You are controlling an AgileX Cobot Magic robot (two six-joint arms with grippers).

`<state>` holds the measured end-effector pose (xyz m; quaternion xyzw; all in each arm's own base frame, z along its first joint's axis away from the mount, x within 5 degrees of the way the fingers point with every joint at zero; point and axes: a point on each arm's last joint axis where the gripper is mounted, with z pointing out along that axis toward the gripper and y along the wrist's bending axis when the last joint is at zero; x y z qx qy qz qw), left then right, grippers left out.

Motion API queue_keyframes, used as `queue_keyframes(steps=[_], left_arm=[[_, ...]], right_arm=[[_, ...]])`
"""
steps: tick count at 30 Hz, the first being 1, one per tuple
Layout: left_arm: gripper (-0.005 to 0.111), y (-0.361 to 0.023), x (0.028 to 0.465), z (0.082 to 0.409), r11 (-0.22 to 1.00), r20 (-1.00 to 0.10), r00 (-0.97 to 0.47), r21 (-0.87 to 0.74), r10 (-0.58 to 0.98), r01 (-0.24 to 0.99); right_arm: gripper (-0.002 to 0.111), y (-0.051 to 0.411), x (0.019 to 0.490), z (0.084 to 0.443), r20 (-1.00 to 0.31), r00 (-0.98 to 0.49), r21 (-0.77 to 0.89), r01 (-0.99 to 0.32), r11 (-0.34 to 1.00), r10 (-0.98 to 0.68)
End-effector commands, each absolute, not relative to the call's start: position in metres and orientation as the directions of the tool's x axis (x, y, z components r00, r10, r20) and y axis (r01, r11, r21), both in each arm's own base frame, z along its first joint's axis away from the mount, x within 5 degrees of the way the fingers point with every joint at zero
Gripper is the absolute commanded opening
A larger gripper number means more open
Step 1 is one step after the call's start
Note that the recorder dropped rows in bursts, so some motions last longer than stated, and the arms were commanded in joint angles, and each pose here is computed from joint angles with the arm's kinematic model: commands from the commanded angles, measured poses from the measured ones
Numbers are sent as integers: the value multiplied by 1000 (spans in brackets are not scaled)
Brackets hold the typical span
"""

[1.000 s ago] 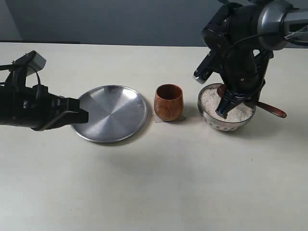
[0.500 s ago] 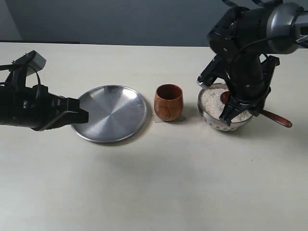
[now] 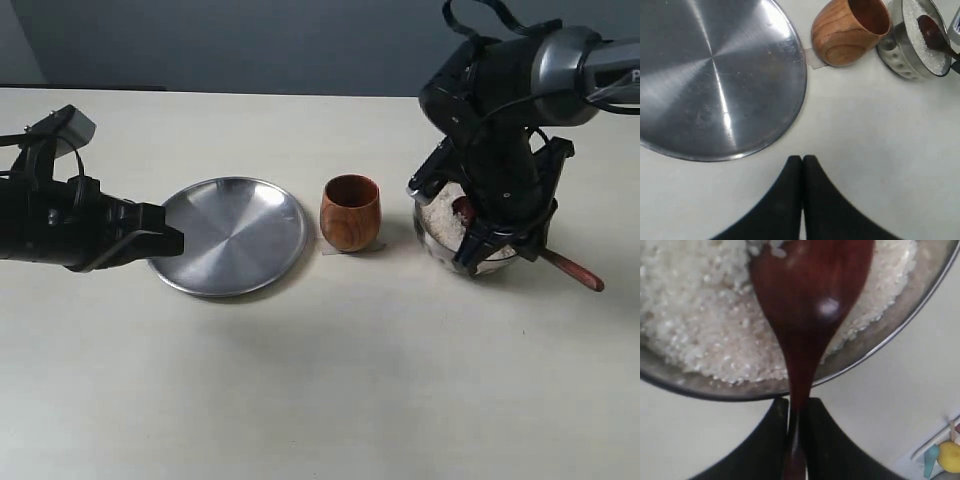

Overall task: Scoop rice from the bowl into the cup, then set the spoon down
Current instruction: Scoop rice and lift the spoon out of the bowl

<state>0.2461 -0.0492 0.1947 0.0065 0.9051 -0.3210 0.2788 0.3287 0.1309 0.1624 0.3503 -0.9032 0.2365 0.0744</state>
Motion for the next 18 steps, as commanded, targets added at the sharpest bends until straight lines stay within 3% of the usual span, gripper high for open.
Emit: queue_keyframes(steps=[1, 18], left_arm=[[0, -50, 247, 196, 793, -514, -842, -576, -163, 198], [0, -50, 247, 196, 791, -513, -841, -581, -173, 192]], right_arm=[[-1, 132, 329, 159, 287, -759, -375, -650, 661, -584], [-1, 126, 329, 193, 197, -784, -459, -605, 651, -589]])
